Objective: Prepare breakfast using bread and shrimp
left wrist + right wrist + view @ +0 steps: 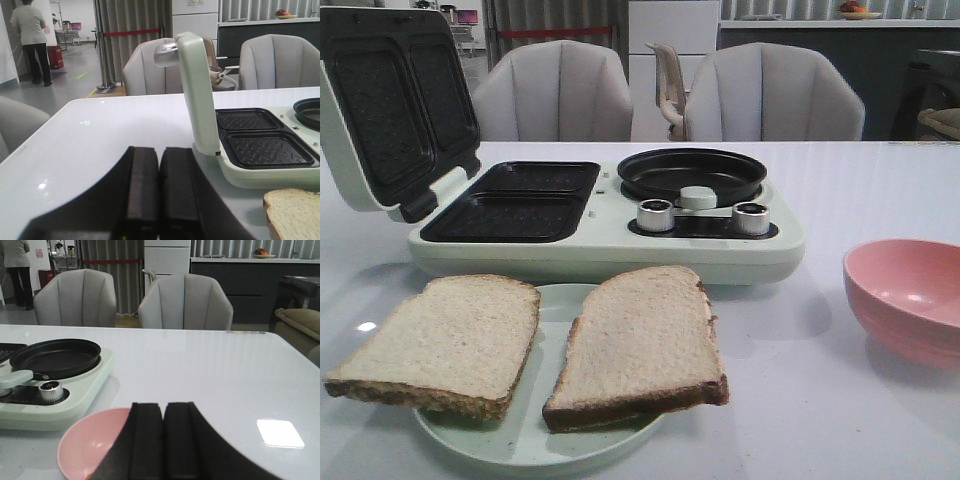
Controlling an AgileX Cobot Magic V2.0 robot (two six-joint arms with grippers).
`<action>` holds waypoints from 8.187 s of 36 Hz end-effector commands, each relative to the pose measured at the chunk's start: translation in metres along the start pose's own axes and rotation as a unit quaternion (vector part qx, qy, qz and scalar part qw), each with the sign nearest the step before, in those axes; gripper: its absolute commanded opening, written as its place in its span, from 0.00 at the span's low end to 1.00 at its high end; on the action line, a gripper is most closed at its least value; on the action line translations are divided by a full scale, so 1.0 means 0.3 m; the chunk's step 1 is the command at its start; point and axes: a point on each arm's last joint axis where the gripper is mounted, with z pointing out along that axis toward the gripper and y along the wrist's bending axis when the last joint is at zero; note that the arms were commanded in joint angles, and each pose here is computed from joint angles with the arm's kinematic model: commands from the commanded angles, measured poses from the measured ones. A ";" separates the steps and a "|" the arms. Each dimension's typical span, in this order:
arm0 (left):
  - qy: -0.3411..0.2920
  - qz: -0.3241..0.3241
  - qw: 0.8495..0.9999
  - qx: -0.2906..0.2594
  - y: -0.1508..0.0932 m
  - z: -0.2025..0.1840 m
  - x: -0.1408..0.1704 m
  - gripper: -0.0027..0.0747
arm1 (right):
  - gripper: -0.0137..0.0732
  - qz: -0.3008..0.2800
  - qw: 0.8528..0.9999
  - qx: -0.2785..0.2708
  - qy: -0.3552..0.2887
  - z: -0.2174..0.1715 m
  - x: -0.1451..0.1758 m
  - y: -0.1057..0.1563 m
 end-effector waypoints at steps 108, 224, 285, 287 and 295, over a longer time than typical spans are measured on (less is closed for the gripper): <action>0.230 0.039 0.970 0.074 -0.035 0.235 -0.283 0.79 | 0.76 -0.003 0.960 -0.006 0.278 0.237 -0.276 0.006; 0.170 0.590 0.789 0.025 -0.456 1.313 -0.051 0.17 | 0.76 -0.003 0.960 -0.006 0.278 0.237 -0.276 0.006; 0.426 0.205 0.835 0.282 -0.423 0.388 -0.427 0.61 | 0.76 -0.002 0.962 -0.006 0.274 0.238 -0.278 0.006; 0.418 0.195 0.840 0.287 -0.404 0.362 -0.439 0.61 | 0.76 -0.002 0.962 -0.006 0.272 0.239 -0.279 0.006; 0.384 0.163 0.858 0.300 -0.330 0.265 -0.474 0.60 | 0.76 0.003 0.962 -0.007 0.272 0.239 -0.279 0.007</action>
